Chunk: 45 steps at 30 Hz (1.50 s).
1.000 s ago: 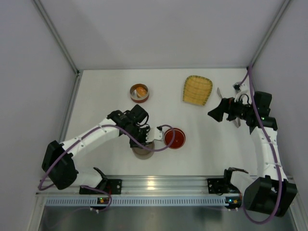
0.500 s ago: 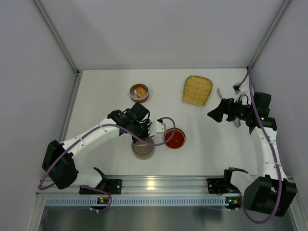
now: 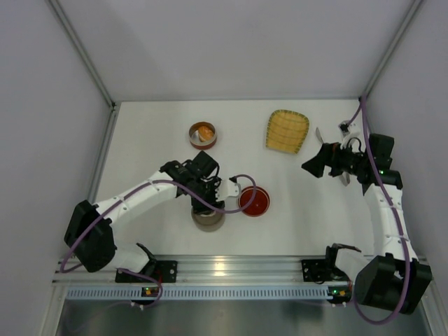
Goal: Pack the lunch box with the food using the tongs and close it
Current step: Move the packing box to the center of the board, then pick up the box lid from the center of the board.
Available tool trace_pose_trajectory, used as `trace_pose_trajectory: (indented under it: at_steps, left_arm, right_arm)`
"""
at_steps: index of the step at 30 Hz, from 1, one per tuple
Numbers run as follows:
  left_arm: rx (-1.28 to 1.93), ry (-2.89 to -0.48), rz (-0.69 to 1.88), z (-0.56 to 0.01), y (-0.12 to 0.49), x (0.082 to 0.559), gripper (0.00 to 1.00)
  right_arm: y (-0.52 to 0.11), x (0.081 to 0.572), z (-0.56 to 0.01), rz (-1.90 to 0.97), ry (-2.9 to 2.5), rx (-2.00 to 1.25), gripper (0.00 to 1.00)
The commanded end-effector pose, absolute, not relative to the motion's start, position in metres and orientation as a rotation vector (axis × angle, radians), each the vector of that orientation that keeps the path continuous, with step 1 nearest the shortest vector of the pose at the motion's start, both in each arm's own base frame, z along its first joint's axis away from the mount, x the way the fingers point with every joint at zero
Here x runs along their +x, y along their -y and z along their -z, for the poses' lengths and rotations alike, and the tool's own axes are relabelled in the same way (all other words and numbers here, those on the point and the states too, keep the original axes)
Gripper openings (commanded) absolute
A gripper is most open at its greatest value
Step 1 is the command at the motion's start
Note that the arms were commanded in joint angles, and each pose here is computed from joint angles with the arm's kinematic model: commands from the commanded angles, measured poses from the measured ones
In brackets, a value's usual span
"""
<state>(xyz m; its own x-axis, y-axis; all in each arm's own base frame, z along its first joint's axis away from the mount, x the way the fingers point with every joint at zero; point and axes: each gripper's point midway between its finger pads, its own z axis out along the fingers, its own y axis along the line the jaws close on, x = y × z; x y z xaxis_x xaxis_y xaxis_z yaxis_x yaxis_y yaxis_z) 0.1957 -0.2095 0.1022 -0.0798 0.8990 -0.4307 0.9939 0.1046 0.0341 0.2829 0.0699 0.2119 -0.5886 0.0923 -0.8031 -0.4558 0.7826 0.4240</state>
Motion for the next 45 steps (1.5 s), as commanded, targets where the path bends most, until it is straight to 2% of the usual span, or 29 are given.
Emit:
trace_pose_trajectory:
  at_steps: [1, 8, 12, 18, 22, 24, 31, 37, 45]
  left_arm:
    - [1.919, -2.026, 0.468, -0.101, 0.212, 0.179, 0.56]
    - [1.973, -2.048, 0.505, -0.087, 0.212, 0.167, 0.59]
    - [1.921, -2.036, 0.533, -0.096, 0.221, 0.170, 0.59]
    - [1.765, -1.957, 0.738, -0.157, 0.261, 0.174, 0.59]
    - [1.637, -2.031, 0.945, -0.184, 0.274, 0.181, 0.61]
    - [1.561, -2.037, 1.075, -0.196, 0.281, 0.188, 0.61]
    - [1.036, -2.058, 1.332, -0.245, 0.246, 0.261, 0.60]
    - [0.971, -2.049, 1.249, -0.245, 0.230, 0.268, 0.61]
    - [0.851, -2.053, 1.225, -0.248, 0.197, 0.285, 0.61]
  right_arm:
    - [-0.068, 0.287, -0.215, -0.782, -2.044, -0.279, 0.99]
    - [-0.070, 0.286, -0.215, -0.799, -2.043, -0.297, 0.99]
    - [-0.081, 0.275, -0.216, -0.860, -2.009, -0.438, 0.98]
    - [-0.111, 0.260, -0.218, -0.834, -1.875, -0.942, 0.76]
    - [-0.140, 0.244, -0.200, -0.781, -1.794, -1.374, 0.55]
    - [-0.158, 0.235, -0.180, -0.735, -1.779, -1.568, 0.51]
    - [-0.209, 0.205, -0.125, -0.646, -1.620, -1.998, 0.51]
    - [-0.237, 0.193, -0.082, -0.596, -1.533, -2.224, 0.49]
    - [-0.252, 0.186, -0.049, -0.608, -1.522, -2.323, 0.44]
